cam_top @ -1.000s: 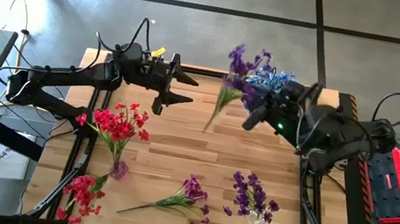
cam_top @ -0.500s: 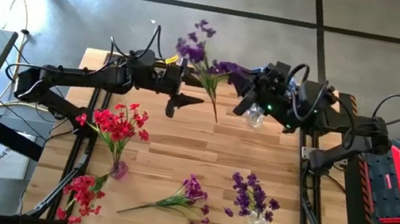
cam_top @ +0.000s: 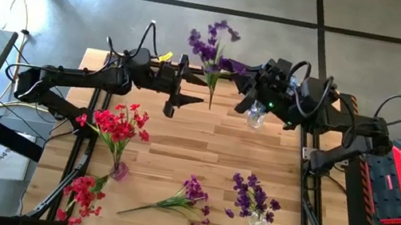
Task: Sort flowers into vase by color
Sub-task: Put the right violet flower into the bottom transparent flower vase
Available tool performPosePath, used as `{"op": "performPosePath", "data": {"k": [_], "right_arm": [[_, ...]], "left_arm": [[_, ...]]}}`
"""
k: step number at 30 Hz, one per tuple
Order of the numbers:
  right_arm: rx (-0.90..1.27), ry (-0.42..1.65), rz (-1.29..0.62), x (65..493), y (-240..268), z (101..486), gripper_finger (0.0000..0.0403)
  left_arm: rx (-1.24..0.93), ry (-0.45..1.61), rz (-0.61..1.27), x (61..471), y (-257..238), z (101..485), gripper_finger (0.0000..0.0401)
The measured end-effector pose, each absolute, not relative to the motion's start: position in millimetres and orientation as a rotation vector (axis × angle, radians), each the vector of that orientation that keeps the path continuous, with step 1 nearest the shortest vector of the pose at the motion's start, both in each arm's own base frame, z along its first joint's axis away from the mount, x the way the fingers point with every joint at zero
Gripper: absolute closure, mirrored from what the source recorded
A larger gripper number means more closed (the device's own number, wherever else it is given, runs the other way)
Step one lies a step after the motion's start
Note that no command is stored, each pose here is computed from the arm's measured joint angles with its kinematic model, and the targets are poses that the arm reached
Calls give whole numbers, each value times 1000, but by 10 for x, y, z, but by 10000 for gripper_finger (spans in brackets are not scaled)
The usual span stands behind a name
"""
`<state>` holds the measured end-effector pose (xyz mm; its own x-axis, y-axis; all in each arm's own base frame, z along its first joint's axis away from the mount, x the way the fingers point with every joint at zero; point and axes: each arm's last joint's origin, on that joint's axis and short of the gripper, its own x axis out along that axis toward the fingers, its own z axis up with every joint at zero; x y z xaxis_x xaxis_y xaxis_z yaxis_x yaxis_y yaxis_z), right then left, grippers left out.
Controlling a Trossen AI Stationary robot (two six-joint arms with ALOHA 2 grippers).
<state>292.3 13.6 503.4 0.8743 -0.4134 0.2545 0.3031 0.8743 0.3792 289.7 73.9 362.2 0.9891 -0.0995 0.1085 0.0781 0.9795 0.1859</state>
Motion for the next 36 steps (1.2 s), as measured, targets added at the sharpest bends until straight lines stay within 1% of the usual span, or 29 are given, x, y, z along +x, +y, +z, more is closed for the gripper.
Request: {"op": "performPosePath", "data": {"k": [9,12,15,22,24,28,32,34,36], "right_arm": [[322,-362,-282,2988,63,5038,403],[316,-342,-267,3030,67,5004,403],[314,-338,-267,3055,70,4988,403],[286,-343,-271,3052,69,4997,403],[255,-321,-279,3055,69,4981,403],[149,-210,-356,3049,122,4898,402],[29,-67,-492,2781,289,4895,401],[23,-35,-549,2634,361,4918,390],[30,1,-567,2571,416,4893,369]], "left_arm": [[115,-103,-81,3024,779,3510,191],[110,-92,-82,3051,785,3477,203],[112,-95,-83,3053,782,3478,239],[113,-97,-83,3047,780,3486,371],[112,-98,-83,3045,779,3488,393],[69,-93,-85,3041,778,3489,392],[33,-71,-82,3000,781,3500,398],[21,-51,-83,2975,774,3504,399],[15,-28,-78,2960,784,3491,400]]}}
